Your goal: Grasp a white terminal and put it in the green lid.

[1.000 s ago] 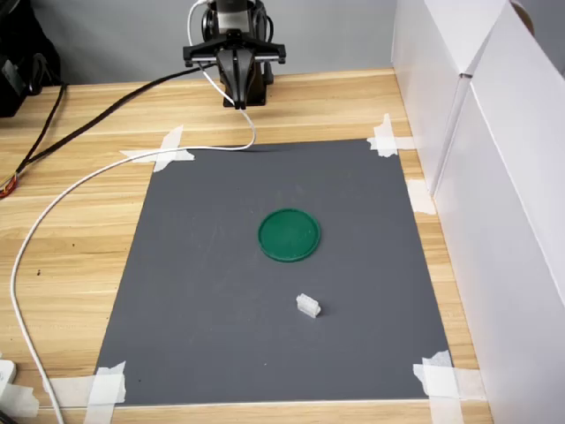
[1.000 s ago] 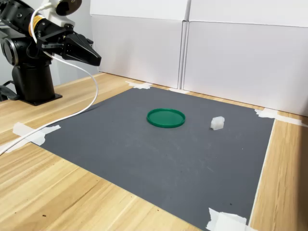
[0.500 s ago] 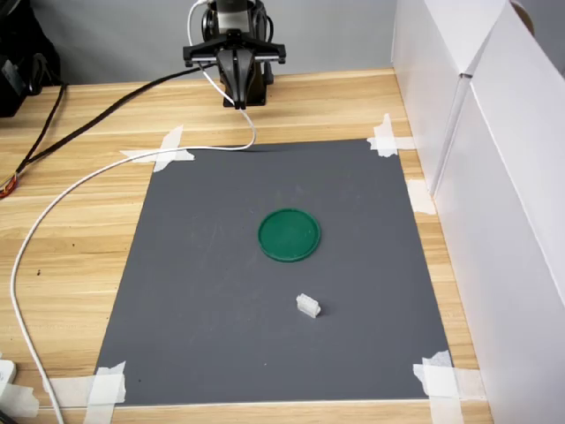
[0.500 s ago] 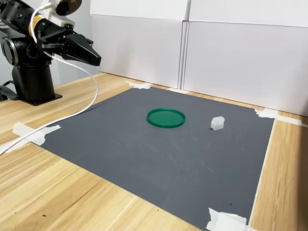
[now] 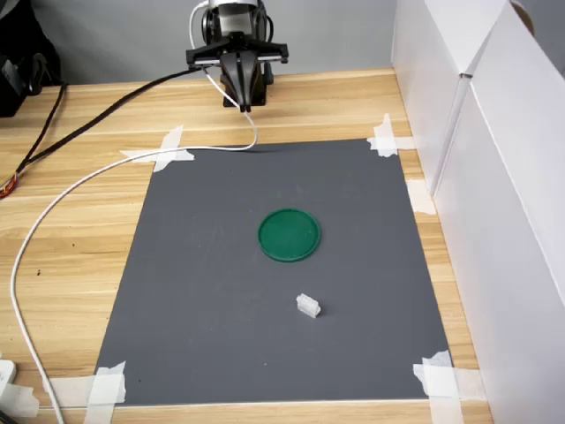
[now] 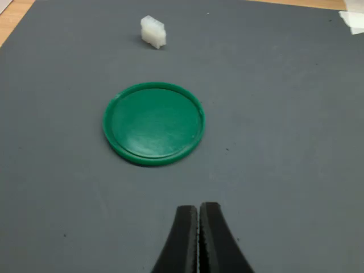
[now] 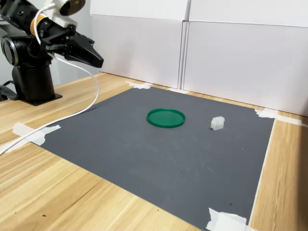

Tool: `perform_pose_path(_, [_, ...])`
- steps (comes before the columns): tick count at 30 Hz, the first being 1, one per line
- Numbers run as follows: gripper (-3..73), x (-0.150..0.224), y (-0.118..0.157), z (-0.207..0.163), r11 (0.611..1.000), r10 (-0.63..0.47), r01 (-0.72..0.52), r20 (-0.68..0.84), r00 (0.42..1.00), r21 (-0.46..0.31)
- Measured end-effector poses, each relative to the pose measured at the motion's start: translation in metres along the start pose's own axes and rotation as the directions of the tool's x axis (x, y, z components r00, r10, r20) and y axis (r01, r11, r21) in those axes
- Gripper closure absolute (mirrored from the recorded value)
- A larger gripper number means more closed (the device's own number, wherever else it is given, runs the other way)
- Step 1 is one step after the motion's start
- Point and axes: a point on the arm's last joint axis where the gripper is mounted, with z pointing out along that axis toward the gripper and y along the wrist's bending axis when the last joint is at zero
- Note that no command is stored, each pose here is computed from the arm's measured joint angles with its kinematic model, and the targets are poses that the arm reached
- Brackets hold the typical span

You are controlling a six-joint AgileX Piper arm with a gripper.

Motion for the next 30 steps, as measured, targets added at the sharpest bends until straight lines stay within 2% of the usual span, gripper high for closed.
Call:
perform_pose_path(8, [71.0,-0.046,-0.012,0.012,1.0,0.007,-0.007,-0.026,1.0,-0.006])
perform_pose_path(16, [71.0,-0.092,-0.029,0.041,1.0,-0.008,0.006,-0.076,0.997,-0.02])
perform_pose_path(21, [71.0,-0.117,-0.035,0.066,0.986,-0.134,0.116,-0.15,0.979,-0.123])
perform_pose_path(26, [71.0,-0.132,-0.039,0.088,0.947,-0.255,0.193,-0.234,0.938,-0.256])
perform_pose_path(30, [71.0,-0.141,-0.042,0.107,0.915,-0.34,0.237,-0.31,0.888,-0.326])
